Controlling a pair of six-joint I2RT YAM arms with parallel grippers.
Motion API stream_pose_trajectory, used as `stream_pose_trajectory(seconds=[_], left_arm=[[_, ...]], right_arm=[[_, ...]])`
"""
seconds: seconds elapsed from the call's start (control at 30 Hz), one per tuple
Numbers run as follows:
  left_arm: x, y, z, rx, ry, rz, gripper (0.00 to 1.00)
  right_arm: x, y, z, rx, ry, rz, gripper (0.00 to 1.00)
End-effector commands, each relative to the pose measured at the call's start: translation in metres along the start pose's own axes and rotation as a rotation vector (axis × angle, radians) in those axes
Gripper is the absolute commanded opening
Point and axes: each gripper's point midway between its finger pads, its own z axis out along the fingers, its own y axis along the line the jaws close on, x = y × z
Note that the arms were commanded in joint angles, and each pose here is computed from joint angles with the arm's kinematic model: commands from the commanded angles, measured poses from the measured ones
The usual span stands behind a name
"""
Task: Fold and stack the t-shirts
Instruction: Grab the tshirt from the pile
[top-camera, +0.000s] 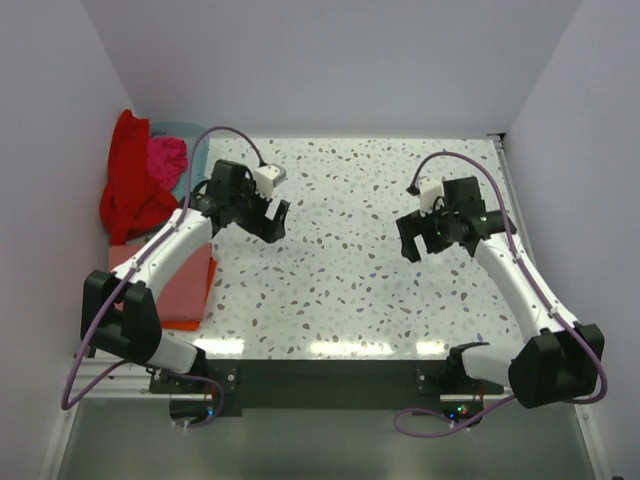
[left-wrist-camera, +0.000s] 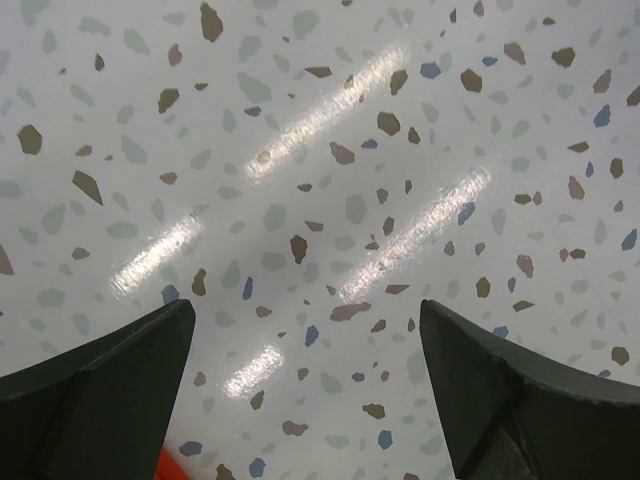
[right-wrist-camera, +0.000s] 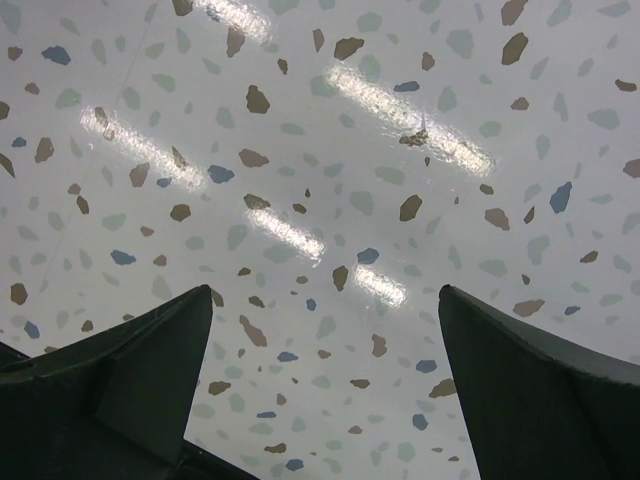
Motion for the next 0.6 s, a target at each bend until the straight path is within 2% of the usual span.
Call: stream_pose_trajectory(seconds=[0.0, 0.03, 0.1, 0.13, 0.2, 0.23, 0.27, 0.4, 0.57], left_arm=[[-0.054, 0.008, -0.018, -0.009, -0.097, 0.045, 1.00], [-0.079, 0.024, -0.033, -0.031, -0.148, 0.062, 1.00], [-0.085, 0.042, -0.036, -0.004, -0.125, 0.009, 1.00], [-0.106, 0.072, -0.058, -0.059, -0.180, -0.024, 1.00], [-0.105, 0.101, -0.062, -0.089, -0.141, -0.084, 1.00], [-0.119, 0.128, -0.083, -0.156, -0.182, -0.087, 1.00], [-0.117, 0.136, -0.087, -0.181, -0.167, -0.092, 1.00], [-0.102, 0.215, -0.129, -0.465, -0.099, -0.069, 1.00], [-0.056, 0.285, -0.168, -0.724, 0.062, -0.076, 1.00]], right_arm=[[-0.008, -0.004, -0.011, 0.020, -0.037, -0.014, 0.99], [-0.013, -0.004, -0.012, 0.020, -0.047, -0.016, 0.99], [-0.017, -0.007, -0.012, 0.028, -0.046, -0.014, 0.99], [-0.023, -0.008, -0.014, 0.032, -0.056, -0.016, 0.98], [-0.026, -0.011, -0.017, 0.043, -0.054, -0.013, 0.99], [-0.032, -0.011, -0.020, 0.045, -0.067, -0.016, 0.99], [-0.034, -0.009, -0.021, 0.035, -0.071, -0.014, 0.99], [-0.047, -0.002, -0.025, -0.008, -0.098, 0.024, 0.99], [-0.042, 0.018, -0.022, -0.145, -0.036, -0.006, 0.99]])
